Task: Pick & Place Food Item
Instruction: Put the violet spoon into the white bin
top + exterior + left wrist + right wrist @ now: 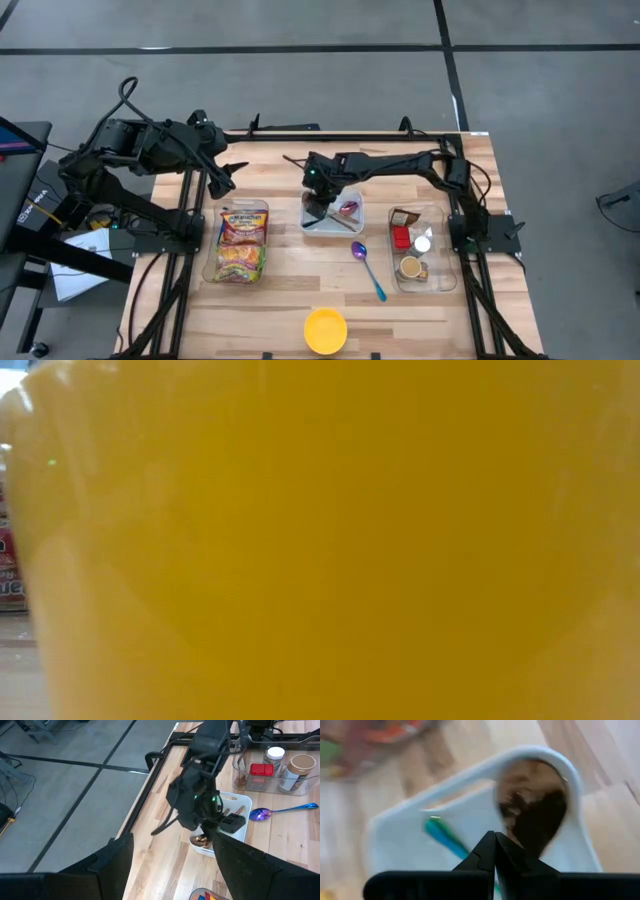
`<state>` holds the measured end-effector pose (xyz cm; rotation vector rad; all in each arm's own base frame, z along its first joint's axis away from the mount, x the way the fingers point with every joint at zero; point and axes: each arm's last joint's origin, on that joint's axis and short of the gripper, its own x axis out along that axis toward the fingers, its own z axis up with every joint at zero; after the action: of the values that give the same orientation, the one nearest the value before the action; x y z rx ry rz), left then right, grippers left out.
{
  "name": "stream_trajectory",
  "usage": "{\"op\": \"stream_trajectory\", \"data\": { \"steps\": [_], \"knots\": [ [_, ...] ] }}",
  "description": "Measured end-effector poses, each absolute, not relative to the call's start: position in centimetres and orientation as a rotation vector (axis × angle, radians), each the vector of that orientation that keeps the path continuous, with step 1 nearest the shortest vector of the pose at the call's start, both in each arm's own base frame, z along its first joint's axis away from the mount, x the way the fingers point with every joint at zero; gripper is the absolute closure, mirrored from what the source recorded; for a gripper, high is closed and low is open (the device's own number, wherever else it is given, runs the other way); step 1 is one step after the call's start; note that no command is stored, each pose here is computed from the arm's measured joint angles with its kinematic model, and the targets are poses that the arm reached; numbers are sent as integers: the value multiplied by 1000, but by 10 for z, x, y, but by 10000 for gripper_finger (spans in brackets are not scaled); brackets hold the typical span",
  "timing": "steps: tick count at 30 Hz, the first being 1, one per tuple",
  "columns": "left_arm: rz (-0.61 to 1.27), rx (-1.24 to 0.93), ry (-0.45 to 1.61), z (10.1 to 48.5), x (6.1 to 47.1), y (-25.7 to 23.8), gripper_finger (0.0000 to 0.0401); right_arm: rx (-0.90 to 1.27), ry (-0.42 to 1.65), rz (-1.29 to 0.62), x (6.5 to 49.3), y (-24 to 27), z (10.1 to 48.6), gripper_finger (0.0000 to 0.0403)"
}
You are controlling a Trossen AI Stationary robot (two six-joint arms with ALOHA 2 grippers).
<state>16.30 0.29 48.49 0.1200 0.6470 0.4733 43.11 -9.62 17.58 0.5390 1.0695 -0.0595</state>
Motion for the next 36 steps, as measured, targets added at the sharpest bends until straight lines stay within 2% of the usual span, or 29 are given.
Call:
{"op": "stream_trajectory", "data": {
  "steps": [12,17,21,25,29,36],
  "knots": [
    [464,120,649,485,163,3,136,622,913,183,406,-93,254,403],
    [432,102,631,486,165,2,136,621,858,149,367,-109,302,403],
    [406,83,599,488,170,1,136,621,775,240,326,-111,347,397],
    [405,80,605,487,176,0,136,600,750,286,286,-87,385,360],
    [408,56,618,478,187,-2,136,580,844,216,254,-57,399,304],
    [422,50,632,456,207,-4,136,677,1001,65,256,-15,393,237]
  ]
}}
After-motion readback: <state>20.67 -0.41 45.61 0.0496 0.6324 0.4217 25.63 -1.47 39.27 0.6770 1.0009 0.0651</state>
